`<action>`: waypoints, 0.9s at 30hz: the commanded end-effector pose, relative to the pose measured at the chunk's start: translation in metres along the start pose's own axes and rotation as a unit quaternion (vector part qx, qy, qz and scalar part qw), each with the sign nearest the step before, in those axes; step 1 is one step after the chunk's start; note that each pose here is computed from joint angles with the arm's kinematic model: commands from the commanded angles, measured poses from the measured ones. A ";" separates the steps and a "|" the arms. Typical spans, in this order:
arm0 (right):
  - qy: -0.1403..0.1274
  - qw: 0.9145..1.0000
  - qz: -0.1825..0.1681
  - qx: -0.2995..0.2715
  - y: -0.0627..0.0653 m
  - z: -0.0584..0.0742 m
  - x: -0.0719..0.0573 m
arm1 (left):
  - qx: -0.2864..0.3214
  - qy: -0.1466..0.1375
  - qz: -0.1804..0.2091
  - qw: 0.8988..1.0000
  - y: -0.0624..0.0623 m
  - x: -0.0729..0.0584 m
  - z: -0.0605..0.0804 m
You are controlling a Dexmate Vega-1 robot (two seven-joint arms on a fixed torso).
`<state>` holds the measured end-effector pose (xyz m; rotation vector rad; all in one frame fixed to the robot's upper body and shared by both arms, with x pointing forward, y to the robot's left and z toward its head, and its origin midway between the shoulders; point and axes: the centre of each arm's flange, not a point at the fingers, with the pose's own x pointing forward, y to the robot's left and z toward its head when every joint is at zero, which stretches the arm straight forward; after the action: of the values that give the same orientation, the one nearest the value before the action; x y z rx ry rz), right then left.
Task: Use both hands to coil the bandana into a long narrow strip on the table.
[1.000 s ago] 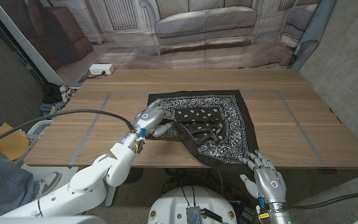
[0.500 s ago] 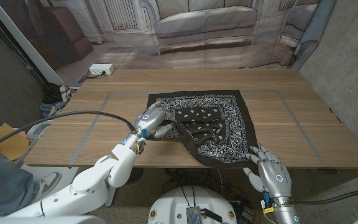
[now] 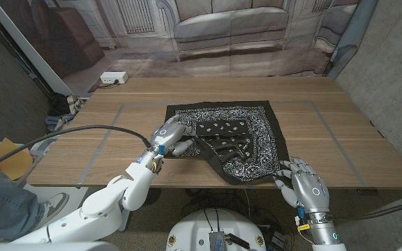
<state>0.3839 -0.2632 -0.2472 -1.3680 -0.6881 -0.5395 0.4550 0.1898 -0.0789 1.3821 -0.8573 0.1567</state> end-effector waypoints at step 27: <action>-0.015 1.000 -0.005 0.020 -0.051 -0.024 0.098 | 0.024 0.030 0.073 0.997 0.034 0.028 -0.014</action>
<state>0.4046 -0.2812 -0.1803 -1.3308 -0.6857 -0.5339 0.4591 0.1958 -0.0502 1.3484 -0.8862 0.2406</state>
